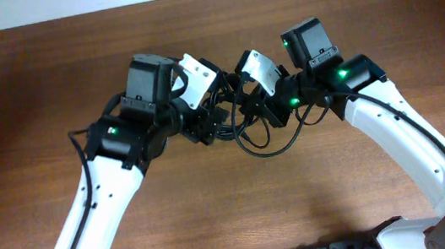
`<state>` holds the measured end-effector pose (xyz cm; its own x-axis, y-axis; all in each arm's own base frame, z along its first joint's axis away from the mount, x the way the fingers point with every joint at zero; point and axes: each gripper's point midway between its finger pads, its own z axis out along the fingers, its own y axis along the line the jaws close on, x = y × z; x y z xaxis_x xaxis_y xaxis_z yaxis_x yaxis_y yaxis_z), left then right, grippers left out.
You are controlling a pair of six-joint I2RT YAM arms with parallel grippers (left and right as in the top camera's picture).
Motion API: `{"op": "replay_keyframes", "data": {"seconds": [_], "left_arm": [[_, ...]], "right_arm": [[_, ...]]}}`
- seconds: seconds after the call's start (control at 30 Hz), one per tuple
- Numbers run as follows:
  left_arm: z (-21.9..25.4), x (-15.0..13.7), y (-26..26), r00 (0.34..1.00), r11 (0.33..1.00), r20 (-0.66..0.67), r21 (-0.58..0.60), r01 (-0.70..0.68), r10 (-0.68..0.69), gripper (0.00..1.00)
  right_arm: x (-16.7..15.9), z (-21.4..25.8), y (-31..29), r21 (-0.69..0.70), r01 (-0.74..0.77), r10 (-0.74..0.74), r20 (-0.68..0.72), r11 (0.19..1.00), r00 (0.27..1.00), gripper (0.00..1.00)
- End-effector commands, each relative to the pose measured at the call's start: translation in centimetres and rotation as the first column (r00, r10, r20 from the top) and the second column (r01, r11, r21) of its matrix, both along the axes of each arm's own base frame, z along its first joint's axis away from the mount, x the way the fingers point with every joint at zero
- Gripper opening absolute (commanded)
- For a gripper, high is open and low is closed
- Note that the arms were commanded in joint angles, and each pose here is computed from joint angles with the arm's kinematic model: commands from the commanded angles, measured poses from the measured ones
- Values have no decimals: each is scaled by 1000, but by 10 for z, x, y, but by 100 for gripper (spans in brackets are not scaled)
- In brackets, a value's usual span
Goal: Untangle cables
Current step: 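Reach the left gripper to the lifted bundle and grasp a cable loop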
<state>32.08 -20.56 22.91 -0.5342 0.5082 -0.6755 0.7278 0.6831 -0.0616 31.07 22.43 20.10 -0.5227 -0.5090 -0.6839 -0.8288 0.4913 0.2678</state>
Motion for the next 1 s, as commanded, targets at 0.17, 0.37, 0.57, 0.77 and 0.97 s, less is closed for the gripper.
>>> {"op": "replay_keyframes", "data": {"seconds": [0.17,0.37,0.57,0.77,0.97], "left_arm": [[-4,13,0,1000,999,29,31,-11,10,73],[-5,12,-3,1000,1000,18,20,-4,3,53],[-5,8,-9,1000,1000,18,21,16,-16,48],[-5,2,-18,999,999,18,21,44,-45,37],[-5,2,-19,999,999,18,20,44,-45,25]], "right_arm": [[-5,11,8,47,-41,40,10,998,999,4],[-5,11,8,48,-41,41,11,998,999,4],[-6,15,11,72,-54,53,16,996,998,4],[-5,15,11,72,-55,54,17,996,998,4],[-6,15,11,71,-55,54,16,996,998,4]]}}
